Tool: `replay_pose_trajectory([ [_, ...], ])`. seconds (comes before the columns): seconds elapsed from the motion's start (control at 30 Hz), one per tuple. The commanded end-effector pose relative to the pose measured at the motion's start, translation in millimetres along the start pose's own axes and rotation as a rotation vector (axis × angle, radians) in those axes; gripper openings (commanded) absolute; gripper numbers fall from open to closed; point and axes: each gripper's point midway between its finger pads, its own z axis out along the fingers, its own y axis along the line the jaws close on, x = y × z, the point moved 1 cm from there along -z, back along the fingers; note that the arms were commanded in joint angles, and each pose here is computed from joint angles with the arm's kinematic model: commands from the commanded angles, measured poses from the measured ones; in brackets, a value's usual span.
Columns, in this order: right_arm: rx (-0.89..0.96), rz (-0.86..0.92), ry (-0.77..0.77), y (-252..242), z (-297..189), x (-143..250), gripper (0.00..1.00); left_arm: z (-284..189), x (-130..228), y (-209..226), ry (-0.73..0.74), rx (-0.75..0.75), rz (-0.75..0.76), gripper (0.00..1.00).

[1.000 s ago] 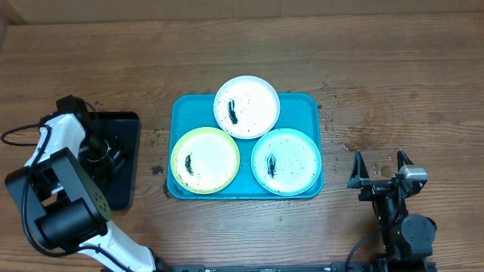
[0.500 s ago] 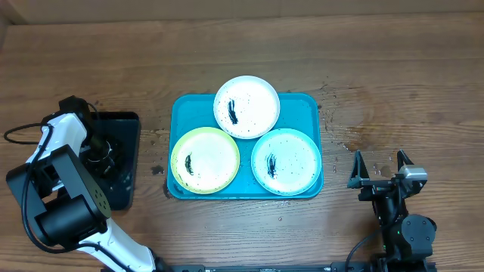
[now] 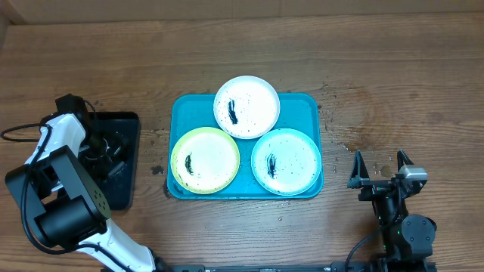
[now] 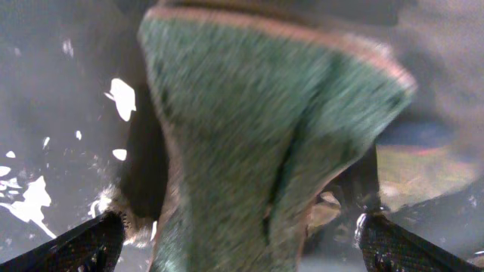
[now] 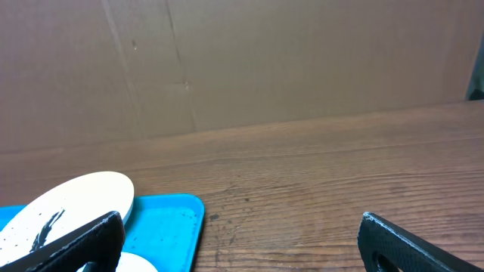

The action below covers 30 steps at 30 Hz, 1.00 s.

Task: Clean dirty plates on tray and stack at the side
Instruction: 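Dip and rub the sponge in the soapy water with the left gripper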

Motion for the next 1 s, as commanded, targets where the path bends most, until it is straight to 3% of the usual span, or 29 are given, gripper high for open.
replay_pose_trajectory([
  [0.0,0.010,0.000,-0.005,-1.9,0.2,1.5,1.00,11.6,-3.8,4.0,-0.015,-0.033,-0.002,1.00],
  [0.03,0.011,0.000,-0.005,-1.9,0.3,1.7,1.00,11.6,-3.9,3.9,-0.015,-0.032,-0.002,1.00],
  [0.07,0.010,0.000,-0.005,-1.9,0.2,1.5,1.00,11.6,-3.8,4.0,-0.015,-0.033,-0.002,0.92],
  [0.13,0.011,0.000,-0.005,-1.9,0.3,1.7,1.00,11.6,-3.5,4.2,-0.014,-0.033,-0.002,0.62],
  [0.17,0.011,0.000,-0.005,-1.9,0.3,1.7,1.00,11.6,-3.4,4.2,-0.013,-0.034,-0.002,0.36],
  [0.23,0.011,0.000,-0.005,-1.9,0.3,1.7,1.00,11.6,-3.2,4.4,-0.012,-0.034,-0.002,0.06],
  [0.27,0.011,0.000,-0.005,-1.9,0.3,1.7,1.00,11.6,-3.1,4.4,-0.012,-0.035,-0.002,0.04],
  [0.43,0.011,0.000,-0.005,-1.9,0.3,1.7,1.00,11.6,-4.0,3.9,-0.016,-0.033,-0.002,0.04],
  [0.47,0.011,0.000,-0.005,-1.9,0.3,1.7,1.00,11.6,-4.8,3.4,-0.019,-0.030,-0.003,0.16],
  [0.5,0.011,0.000,-0.005,-1.9,0.3,1.7,1.00,11.6,-6.0,2.7,-0.024,-0.027,-0.003,0.45],
  [0.53,0.011,0.000,-0.005,-1.9,0.3,1.7,1.00,11.6,-7.0,2.0,-0.029,-0.024,-0.003,0.84],
  [0.57,0.011,0.000,-0.005,-1.9,0.3,1.7,1.00,11.6,-7.9,1.5,-0.032,-0.022,-0.003,1.00],
  [0.97,0.011,0.000,-0.005,-1.9,0.3,1.7,1.00,8.8,-35.9,-0.7,-0.166,-0.034,-0.013,1.00],
])
